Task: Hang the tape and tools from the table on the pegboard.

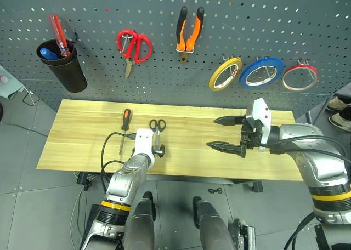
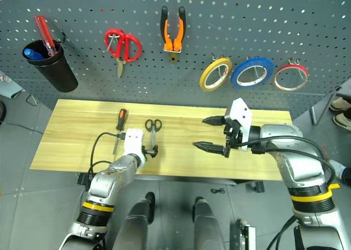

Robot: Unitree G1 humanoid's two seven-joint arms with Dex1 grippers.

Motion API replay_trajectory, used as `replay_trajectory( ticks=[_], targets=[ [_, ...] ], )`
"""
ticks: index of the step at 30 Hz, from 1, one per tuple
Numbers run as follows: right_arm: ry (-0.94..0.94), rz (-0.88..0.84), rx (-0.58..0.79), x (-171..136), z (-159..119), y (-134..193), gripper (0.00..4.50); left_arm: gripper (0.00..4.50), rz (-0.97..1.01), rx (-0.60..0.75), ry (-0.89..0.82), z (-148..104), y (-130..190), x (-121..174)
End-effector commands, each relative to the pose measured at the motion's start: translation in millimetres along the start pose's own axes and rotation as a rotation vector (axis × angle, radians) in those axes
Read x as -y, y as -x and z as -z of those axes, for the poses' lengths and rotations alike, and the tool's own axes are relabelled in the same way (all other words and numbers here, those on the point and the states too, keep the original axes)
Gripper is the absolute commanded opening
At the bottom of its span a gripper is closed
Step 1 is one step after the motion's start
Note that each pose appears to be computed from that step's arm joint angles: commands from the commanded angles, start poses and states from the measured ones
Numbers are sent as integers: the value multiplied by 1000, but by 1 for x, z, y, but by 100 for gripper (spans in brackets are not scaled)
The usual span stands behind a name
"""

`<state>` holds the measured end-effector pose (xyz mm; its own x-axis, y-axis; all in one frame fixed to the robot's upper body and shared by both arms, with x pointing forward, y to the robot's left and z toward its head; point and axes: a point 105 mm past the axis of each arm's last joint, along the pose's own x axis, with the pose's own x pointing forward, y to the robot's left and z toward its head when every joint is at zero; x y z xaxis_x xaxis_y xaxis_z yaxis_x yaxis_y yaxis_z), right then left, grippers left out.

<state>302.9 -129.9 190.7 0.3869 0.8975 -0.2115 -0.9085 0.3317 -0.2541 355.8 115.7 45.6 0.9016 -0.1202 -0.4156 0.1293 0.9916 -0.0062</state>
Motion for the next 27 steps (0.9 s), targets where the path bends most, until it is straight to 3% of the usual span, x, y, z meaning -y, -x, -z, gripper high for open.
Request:
replay_trajectory(
  ticks=[1, 5, 8, 15, 16, 24, 27],
  targets=[
    [61, 16, 18, 3, -11, 3, 447, 450, -29, 16, -31, -4, -11, 3],
    [53, 38, 19, 4, -13, 4, 447, 450, -58, -11, -65, 0, -22, 4],
    [39, 54, 25, 4, -16, 6, 450, 370, -52, -20, -78, 1, -24, 10],
    [10, 80, 29, 3, -19, 7, 450, 28, -31, -23, -65, -2, -24, 17],
    [5, 83, 29, 3, -19, 7, 450, 3, -32, -23, -66, -2, -24, 17],
    [-7, 87, 32, 1, -19, 4, 450, 4, -69, -31, -75, 5, -14, 2],
    [-3, 94, 44, 1, -20, 4, 450, 4, -36, 51, -89, -10, -5, 1]
  ],
)
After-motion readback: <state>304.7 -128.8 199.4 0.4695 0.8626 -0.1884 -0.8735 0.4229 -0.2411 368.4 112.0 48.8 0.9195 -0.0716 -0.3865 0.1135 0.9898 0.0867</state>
